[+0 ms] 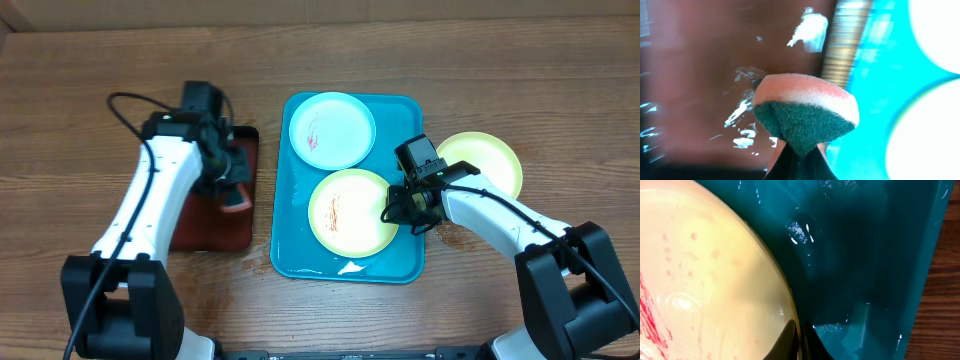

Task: Clean dirty plates on tray and stack at the side
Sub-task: 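Scrub the second yellow plate with the sponge in the left gripper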

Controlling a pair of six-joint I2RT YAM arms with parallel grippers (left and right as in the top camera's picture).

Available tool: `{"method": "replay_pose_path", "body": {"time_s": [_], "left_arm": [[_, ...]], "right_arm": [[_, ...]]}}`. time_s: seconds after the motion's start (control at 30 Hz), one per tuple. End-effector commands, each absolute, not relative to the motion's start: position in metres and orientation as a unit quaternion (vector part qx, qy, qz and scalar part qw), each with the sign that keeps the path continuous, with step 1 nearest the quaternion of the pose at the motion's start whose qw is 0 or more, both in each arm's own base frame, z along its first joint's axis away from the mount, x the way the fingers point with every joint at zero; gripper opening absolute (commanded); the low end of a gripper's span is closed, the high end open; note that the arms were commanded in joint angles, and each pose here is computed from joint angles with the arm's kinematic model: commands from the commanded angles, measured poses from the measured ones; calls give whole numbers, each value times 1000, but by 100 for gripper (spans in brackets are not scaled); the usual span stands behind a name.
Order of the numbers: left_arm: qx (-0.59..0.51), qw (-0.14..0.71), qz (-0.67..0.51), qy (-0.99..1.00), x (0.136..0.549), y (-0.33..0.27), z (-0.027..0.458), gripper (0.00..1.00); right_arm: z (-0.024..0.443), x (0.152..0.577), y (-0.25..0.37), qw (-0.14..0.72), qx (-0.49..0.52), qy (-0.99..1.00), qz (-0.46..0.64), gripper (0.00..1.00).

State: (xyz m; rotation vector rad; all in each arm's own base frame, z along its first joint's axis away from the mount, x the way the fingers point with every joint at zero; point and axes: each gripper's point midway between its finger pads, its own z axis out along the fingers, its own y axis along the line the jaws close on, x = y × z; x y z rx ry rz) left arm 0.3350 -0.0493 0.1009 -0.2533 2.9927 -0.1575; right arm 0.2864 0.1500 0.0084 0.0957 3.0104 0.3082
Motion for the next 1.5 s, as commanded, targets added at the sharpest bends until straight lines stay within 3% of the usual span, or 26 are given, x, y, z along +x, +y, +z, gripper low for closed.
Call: {"method": "replay_pose_path", "body": {"time_s": [0.0, 0.2, 0.6, 1.1, 1.47], "left_arm": [[-21, 91, -187, 978, 343, -134, 132, 4], [15, 112, -195, 974, 342, -219, 119, 4], [-56, 1, -127, 990, 325, -242, 9, 4], [-154, 4, -36, 987, 330, -194, 5, 4], [-38, -71, -164, 983, 290, -284, -10, 4]], "right_arm": [[2, 286, 144, 57, 33, 994, 83, 4], [2, 286, 144, 57, 33, 994, 83, 4], [2, 286, 144, 57, 33, 994, 83, 4], [1, 280, 141, 44, 33, 996, 76, 4], [0, 288, 129, 61, 149, 986, 51, 4]]}}
